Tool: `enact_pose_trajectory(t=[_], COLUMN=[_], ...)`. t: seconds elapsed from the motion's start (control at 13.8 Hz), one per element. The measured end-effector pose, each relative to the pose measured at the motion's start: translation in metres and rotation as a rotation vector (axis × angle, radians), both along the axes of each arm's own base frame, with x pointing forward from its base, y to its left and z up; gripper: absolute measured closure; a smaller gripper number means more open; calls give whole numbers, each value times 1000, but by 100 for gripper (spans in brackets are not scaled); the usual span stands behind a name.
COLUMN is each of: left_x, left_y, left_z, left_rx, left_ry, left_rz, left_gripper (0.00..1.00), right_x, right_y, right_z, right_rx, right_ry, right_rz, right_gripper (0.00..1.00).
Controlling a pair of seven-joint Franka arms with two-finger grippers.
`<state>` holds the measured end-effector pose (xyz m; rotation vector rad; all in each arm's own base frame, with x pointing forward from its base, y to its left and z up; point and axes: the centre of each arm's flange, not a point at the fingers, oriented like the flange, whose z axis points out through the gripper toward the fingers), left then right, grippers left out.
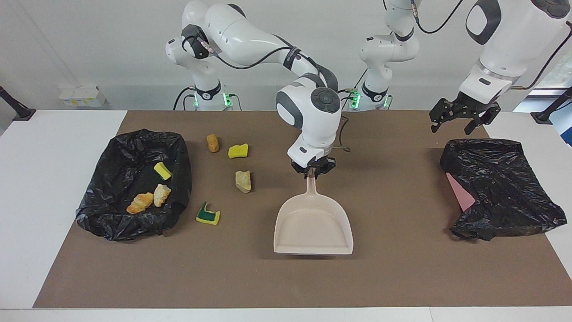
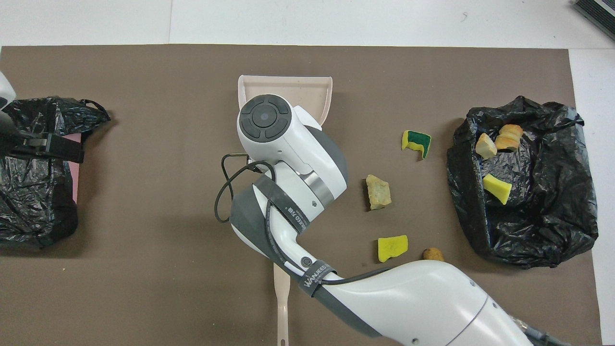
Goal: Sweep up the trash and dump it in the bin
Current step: 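Bring the empty dustpan back to the table center with the right gripper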
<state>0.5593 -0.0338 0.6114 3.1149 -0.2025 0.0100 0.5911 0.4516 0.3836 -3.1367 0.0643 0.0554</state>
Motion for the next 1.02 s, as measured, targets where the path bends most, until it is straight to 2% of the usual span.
enact_pose_trajectory(t=[0.22, 0.44, 1.02], left_x=[-1, -1, -1], left_y=[0, -1, -4], left_z=[-1, -1, -2], left_rx=[0, 0, 1], left_ry=[7, 7, 9], left_rz=[-1, -5, -18], left_gripper=[0, 0, 0], right_x=[-6, -9, -12], right_y=[18, 22, 19], right_z=[-22, -25, -37], right_rx=[30, 55, 13], right_ry=[18, 45, 73], right_rz=[6, -3, 5], right_gripper=[69, 69, 67])
